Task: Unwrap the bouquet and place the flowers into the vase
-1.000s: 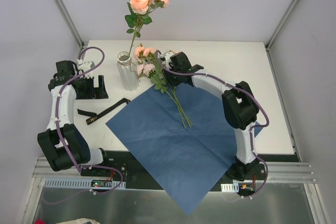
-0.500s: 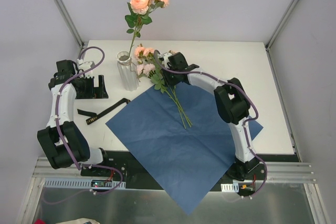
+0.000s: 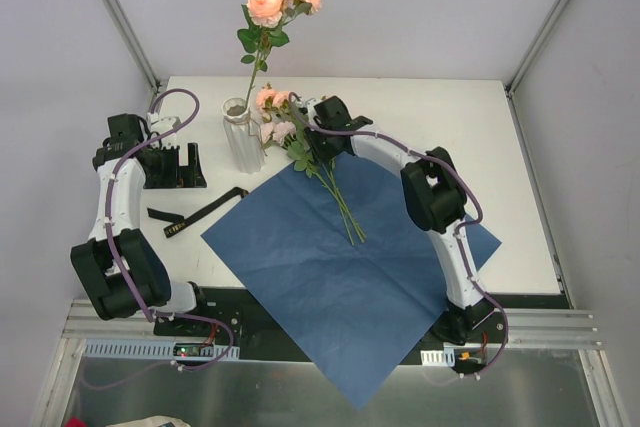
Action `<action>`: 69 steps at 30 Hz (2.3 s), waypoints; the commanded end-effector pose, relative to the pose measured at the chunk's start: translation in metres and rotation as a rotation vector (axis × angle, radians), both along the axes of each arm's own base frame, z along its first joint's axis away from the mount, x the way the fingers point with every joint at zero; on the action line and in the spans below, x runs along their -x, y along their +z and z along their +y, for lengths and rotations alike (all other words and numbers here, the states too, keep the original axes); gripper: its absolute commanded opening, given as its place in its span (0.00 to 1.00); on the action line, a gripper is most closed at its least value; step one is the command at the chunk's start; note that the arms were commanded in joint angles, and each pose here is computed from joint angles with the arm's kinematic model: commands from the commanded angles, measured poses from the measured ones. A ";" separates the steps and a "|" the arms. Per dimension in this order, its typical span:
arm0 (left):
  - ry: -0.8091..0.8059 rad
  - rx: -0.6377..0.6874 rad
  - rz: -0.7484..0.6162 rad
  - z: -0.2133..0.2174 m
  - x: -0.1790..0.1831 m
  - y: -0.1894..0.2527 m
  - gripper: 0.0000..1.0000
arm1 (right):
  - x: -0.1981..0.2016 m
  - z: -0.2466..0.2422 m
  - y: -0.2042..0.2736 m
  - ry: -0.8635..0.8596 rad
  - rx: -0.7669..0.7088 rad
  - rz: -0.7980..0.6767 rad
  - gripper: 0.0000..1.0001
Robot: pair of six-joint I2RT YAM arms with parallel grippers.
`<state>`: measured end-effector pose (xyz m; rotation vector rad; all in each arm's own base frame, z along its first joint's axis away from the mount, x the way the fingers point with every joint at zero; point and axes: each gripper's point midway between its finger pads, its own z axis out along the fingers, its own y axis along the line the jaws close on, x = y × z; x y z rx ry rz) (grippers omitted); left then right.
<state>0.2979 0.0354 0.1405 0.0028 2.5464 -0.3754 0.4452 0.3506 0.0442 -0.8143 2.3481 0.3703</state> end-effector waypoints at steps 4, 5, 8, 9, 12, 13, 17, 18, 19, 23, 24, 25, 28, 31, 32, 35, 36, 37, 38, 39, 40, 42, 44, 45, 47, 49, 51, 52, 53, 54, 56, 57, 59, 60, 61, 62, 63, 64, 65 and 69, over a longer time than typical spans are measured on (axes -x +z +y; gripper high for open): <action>-0.018 -0.005 -0.045 0.000 -0.001 0.018 0.99 | 0.011 -0.005 0.000 -0.010 0.097 0.032 0.34; -0.016 -0.008 -0.048 0.000 -0.001 0.019 0.99 | 0.012 -0.006 0.000 -0.011 0.100 0.038 0.35; -0.018 -0.010 -0.050 0.000 0.000 0.019 0.99 | 0.015 -0.007 0.000 -0.016 0.104 0.056 0.35; -0.017 -0.011 -0.051 0.000 0.000 0.019 0.99 | 0.016 -0.007 0.000 -0.018 0.104 0.060 0.35; -0.020 -0.009 -0.056 -0.001 0.002 0.021 0.99 | 0.020 -0.008 -0.001 -0.023 0.095 0.086 0.30; -0.021 -0.010 -0.056 -0.002 0.003 0.021 0.99 | 0.020 -0.008 -0.001 -0.024 0.091 0.087 0.23; -0.026 -0.019 -0.063 -0.001 0.005 0.022 0.99 | 0.017 -0.011 0.003 -0.045 0.076 0.084 0.07; -0.028 -0.021 -0.065 -0.002 0.005 0.023 0.99 | 0.016 -0.011 0.008 -0.051 0.066 0.079 0.04; -0.027 -0.024 -0.066 -0.001 0.005 0.023 0.99 | 0.016 -0.013 0.010 -0.059 0.066 0.074 0.01; -0.027 -0.031 -0.084 -0.001 0.004 0.031 0.99 | 0.009 -0.018 0.041 -0.096 0.003 0.010 0.01; -0.027 -0.031 -0.085 -0.001 0.005 0.032 0.99 | 0.007 -0.021 0.059 -0.107 -0.021 -0.015 0.01; -0.028 -0.030 -0.086 -0.001 0.005 0.033 0.99 | 0.005 -0.025 0.068 -0.124 -0.037 -0.026 0.01; -0.024 -0.029 -0.090 -0.001 0.005 0.036 0.99 | 0.004 -0.039 0.110 -0.178 -0.112 -0.084 0.01; -0.026 -0.027 -0.094 -0.003 0.006 0.038 0.99 | 0.009 -0.060 0.148 -0.252 -0.203 -0.136 0.01; -0.025 -0.028 -0.098 -0.003 0.006 0.040 0.99 | 0.012 -0.065 0.149 -0.269 -0.225 -0.143 0.01; -0.021 -0.023 -0.107 -0.004 0.006 0.045 0.99 | 0.023 -0.085 0.203 -0.333 -0.350 -0.218 0.01; -0.018 -0.016 -0.109 -0.005 0.005 0.048 0.99 | 0.026 -0.097 0.199 -0.367 -0.328 -0.229 0.01; -0.018 -0.012 -0.114 -0.005 0.005 0.050 0.99 | 0.028 -0.102 0.204 -0.399 -0.349 -0.233 0.01; -0.018 -0.010 -0.123 -0.006 0.004 0.054 0.99 | 0.036 -0.109 0.224 -0.422 -0.395 -0.264 0.01; -0.013 -0.002 -0.124 -0.007 0.003 0.056 0.99 | 0.039 -0.120 0.220 -0.470 -0.385 -0.276 0.01; -0.011 0.003 -0.126 -0.007 0.003 0.057 0.99 | 0.040 -0.126 0.227 -0.507 -0.412 -0.302 0.01; -0.007 0.011 -0.137 -0.008 0.002 0.064 0.99 | 0.050 -0.146 0.263 -0.593 -0.506 -0.398 0.01; -0.008 0.021 -0.143 -0.010 0.001 0.067 0.99 | 0.062 -0.159 0.299 -0.613 -0.633 -0.516 0.01; -0.004 0.026 -0.141 -0.011 0.002 0.069 0.99 | 0.066 -0.163 0.312 -0.619 -0.679 -0.556 0.01; -0.003 0.026 -0.150 -0.012 0.002 0.072 0.99 | 0.082 -0.166 0.365 -0.564 -0.826 -0.691 0.01; -0.001 0.025 -0.150 -0.011 0.002 0.073 0.99 | 0.100 -0.158 0.411 -0.464 -0.920 -0.821 0.01; 0.006 0.023 -0.150 -0.011 0.002 0.074 0.99 | 0.118 -0.145 0.454 -0.353 -0.973 -0.891 0.01; 0.008 0.027 -0.146 -0.011 0.002 0.074 0.99 | 0.130 -0.131 0.472 -0.270 -0.968 -0.945 0.01; 0.010 0.025 -0.150 -0.010 0.001 0.075 0.99 | 0.139 -0.122 0.496 -0.217 -0.993 -0.986 0.01; 0.019 0.030 -0.147 -0.010 0.001 0.075 0.99 | 0.149 -0.109 0.509 -0.142 -1.008 -1.014 0.01; 0.023 0.033 -0.146 -0.010 -0.001 0.076 0.99 | 0.159 -0.075 0.520 -0.019 -1.010 -1.033 0.01; 0.029 0.036 -0.144 -0.010 -0.001 0.077 0.99 | 0.175 -0.065 0.545 0.066 -1.046 -1.070 0.01; 0.034 0.043 -0.138 -0.010 -0.003 0.076 0.99 | 0.183 -0.030 0.549 0.176 -1.029 -1.116 0.01; 0.037 0.043 -0.134 -0.009 -0.004 0.075 0.99 | 0.195 -0.019 0.560 0.247 -1.043 -1.157 0.01; 0.036 0.049 -0.131 -0.010 -0.004 0.074 0.99 | 0.211 -0.007 0.571 0.302 -1.076 -1.217 0.01; 0.042 0.053 -0.124 -0.010 -0.004 0.073 0.99 | 0.205 0.012 0.563 0.338 -1.026 -1.271 0.01; 0.044 0.054 -0.119 -0.009 -0.004 0.071 0.99 | 0.212 0.019 0.570 0.372 -1.024 -1.324 0.01; 0.045 0.054 -0.113 -0.009 -0.005 0.070 0.99 | 0.222 0.028 0.576 0.390 -1.044 -1.373 0.01; 0.051 0.057 -0.109 -0.009 -0.005 0.069 0.99 | 0.216 0.043 0.567 0.391 -1.027 -1.389 0.01; 0.059 0.061 -0.091 -0.008 -0.005 0.064 0.99 | 0.198 0.070 0.566 0.359 -1.072 -1.397 0.01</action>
